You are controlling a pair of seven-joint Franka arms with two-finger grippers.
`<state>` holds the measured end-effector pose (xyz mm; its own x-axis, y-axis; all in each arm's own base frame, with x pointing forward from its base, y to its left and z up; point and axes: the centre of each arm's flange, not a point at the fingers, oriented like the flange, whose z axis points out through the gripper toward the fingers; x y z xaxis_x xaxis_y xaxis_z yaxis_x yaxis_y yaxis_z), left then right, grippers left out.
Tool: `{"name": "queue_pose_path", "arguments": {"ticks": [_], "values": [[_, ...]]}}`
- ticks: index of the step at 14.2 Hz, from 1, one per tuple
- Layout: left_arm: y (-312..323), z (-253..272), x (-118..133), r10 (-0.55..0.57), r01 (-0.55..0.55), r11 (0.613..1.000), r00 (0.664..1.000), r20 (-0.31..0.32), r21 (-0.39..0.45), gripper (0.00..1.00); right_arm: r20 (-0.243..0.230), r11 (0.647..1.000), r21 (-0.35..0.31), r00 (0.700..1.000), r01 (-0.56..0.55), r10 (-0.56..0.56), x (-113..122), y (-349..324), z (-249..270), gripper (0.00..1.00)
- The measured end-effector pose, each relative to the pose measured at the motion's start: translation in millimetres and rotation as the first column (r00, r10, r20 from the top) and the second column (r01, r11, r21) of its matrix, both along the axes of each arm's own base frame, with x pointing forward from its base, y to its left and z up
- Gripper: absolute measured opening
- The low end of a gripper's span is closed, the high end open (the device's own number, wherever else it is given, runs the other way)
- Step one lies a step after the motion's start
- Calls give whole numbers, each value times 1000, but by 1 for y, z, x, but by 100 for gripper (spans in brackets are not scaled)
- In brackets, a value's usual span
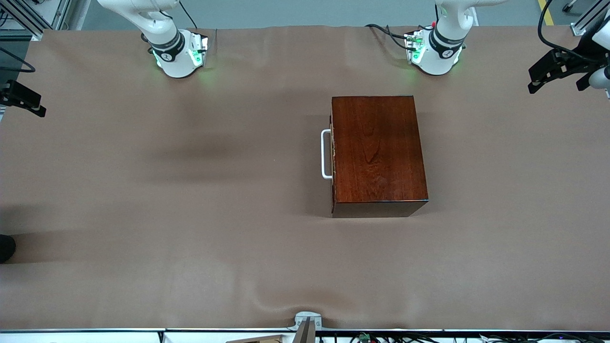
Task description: Open drawer, take yellow block, close drawer
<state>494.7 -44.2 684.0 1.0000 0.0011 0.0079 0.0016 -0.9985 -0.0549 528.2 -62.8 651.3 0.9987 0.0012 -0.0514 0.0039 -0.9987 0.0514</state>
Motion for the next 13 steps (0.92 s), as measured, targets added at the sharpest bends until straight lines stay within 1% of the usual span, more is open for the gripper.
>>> {"name": "queue_pose_path", "arguments": {"ticks": [3,5,7,9,11,13], "values": [[-3,0,0,-6,6,1000,1000,3,0,100,0,1000,0,1000,0,0,0,0,0,100],[-20,-2,1,-37,37,999,999,0,-9,100,0,1000,0,1000,0,0,0,0,0,100],[-63,-15,4,-101,100,995,995,-21,-12,100,0,1000,0,1000,1,-1,0,0,0,100],[-121,-40,7,-129,128,992,990,-57,-10,100,-1,1000,0,1000,1,-1,0,-1,0,100],[-184,-68,11,-128,126,992,989,-78,-24,100,-1,1000,0,1000,2,-2,0,-1,0,100],[-244,-92,15,-100,97,995,992,-83,-38,100,-1,1000,0,1000,2,-2,0,-1,-1,100]]}}
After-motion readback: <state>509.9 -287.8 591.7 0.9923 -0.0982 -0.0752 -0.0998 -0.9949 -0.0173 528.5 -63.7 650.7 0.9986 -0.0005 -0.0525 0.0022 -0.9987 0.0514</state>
